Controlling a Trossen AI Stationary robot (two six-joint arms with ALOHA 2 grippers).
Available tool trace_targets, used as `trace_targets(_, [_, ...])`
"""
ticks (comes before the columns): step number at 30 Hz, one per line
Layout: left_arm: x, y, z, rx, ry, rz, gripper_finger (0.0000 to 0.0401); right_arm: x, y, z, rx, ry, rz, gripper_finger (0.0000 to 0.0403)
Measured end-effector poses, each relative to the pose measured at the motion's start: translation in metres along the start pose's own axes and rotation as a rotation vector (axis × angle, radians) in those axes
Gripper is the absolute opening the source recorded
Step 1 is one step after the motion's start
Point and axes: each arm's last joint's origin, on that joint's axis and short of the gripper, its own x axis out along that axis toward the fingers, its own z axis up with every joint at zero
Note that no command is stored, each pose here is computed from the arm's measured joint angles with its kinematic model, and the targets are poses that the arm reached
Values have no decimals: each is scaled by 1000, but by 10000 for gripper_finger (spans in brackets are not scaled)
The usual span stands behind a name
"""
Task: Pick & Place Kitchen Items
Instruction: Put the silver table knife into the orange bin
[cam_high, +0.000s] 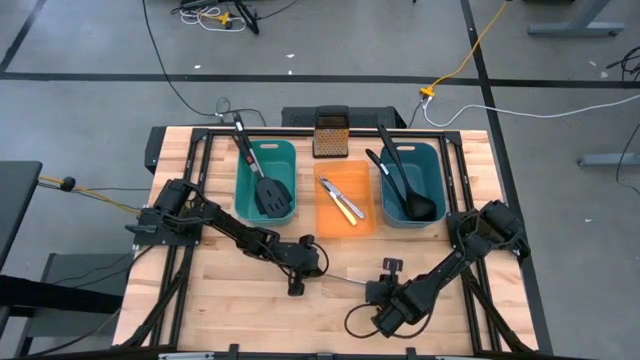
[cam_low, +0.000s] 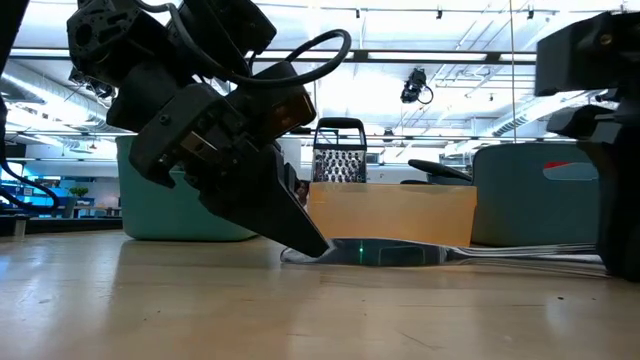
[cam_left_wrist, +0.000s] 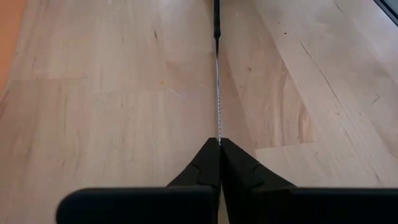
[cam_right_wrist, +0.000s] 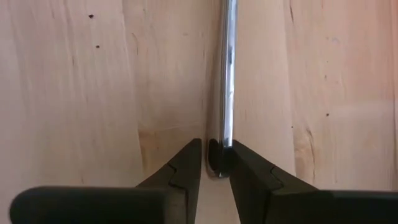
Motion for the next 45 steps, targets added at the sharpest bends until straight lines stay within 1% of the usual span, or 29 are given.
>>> trace_targets(7, [0,0,-1,3,7,2,4,5,-9,9,-11,90,72,85])
trace_targets(10, [0,0,-1,8,8,2,4,7,-11,11,-18,110,100,66])
trace_targets(13, [0,0,-1,20,11,2,4,8,-14,14,-2,136,127,26])
trace_targets(16, [0,-1,-1,19,11,-4,4,8,-15,15,-4,146,138,24])
trace_targets(20, [0,-2,0,31,-2,-22,25,8,-17,16,6,153,143,24])
trace_targets(22, [-6,-4,3,53,5,-43,41,8,-17,16,2,150,140,24])
trace_targets(24, [-14,-8,12,75,-23,-63,56,8,-17,16,-6,147,138,24])
trace_targets(27, [-35,-13,28,112,-46,-83,76,8,-16,16,-8,145,137,24])
trace_targets(29, [-50,-15,35,127,-27,-82,84,8,-16,16,-8,145,137,24])
trace_targets(30, [-59,-16,38,144,-20,-79,86,8,-16,16,-7,145,137,24])
trace_targets(32, [-80,-19,49,162,-47,-47,86,8,-16,16,-9,143,134,24])
trace_targets(34, [-105,-23,58,206,-66,-7,78,8,-17,16,-9,142,133,24])
trace_targets(37, [-144,-29,70,265,-129,38,53,8,-16,16,-9,139,132,24])
trace_targets(40, [-187,-30,81,263,-232,66,17,8,-16,16,-9,137,133,24])
trace_targets(41, [-201,-29,82,258,-254,73,9,8,-16,16,-9,136,132,24])
trace_targets(43, [-223,-24,79,241,-316,104,7,9,-16,16,-9,135,132,24])
trace_targets(45, [-240,-17,67,224,-376,132,6,9,-16,16,-8,133,133,24])
